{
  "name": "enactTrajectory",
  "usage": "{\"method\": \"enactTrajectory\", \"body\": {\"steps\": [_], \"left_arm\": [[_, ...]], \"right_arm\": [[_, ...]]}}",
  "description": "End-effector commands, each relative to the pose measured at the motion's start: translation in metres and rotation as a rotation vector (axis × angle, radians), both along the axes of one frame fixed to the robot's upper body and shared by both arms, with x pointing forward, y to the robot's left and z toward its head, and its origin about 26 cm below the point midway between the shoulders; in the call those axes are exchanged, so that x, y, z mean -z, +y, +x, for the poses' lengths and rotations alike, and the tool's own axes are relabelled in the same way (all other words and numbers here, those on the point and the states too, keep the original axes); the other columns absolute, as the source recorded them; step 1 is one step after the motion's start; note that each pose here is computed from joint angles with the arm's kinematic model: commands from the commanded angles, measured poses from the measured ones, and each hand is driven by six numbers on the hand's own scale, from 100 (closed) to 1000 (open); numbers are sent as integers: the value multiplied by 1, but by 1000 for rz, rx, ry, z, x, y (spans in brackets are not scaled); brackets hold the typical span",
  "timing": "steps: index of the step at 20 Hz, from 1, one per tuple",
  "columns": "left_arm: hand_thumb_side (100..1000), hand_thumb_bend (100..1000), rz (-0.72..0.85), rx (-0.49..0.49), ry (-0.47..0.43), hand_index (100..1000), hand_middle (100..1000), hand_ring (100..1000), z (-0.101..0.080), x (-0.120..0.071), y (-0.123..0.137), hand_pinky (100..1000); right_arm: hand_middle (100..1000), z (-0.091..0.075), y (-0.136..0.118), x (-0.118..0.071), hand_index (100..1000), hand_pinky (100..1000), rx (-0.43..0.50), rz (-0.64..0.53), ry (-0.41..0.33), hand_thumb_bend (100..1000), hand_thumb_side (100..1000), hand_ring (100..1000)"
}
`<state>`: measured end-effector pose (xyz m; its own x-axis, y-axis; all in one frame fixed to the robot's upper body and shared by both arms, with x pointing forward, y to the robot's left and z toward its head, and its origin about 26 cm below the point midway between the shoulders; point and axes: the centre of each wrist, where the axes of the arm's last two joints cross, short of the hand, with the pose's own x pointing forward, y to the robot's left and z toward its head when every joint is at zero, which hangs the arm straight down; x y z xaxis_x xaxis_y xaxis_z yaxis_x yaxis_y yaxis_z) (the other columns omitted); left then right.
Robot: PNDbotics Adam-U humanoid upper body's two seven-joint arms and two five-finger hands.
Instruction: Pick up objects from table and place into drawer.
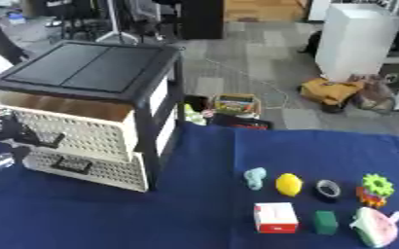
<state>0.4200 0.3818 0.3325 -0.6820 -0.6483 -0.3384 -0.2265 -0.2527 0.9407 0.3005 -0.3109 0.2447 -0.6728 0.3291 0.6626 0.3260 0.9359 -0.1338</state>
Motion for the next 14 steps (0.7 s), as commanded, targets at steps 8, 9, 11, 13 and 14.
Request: {"method": "enactTrajectory", "body": {"steps": [8,9,11,13,14], "left_arm": [[1000,100,250,99,65,679,100,100,-10,-9,-1,100],[1000,100,250,101,66,681,100,100,-10,-8,-2,100],[1000,100,246,107,66,684,100,100,-10,-7,-3,100],[1000,100,242,112,67,716,100,100,-10,-7,-3,100],[1000,100,240,115,68,724,100,100,-10,-7,-3,100]], "right_arm": [[455,-3,-1,-7,847,722,-1,-1,-27,100,1000,711],[455,-3,-1,-7,847,723,-2,-1,-26,100,1000,711],[456,-3,-1,-6,847,723,-2,1,-25,100,1000,711],[456,-3,-1,-6,847,723,-2,3,-24,100,1000,711],[456,-3,-1,-6,847,723,-3,4,-23,100,1000,711]]}}
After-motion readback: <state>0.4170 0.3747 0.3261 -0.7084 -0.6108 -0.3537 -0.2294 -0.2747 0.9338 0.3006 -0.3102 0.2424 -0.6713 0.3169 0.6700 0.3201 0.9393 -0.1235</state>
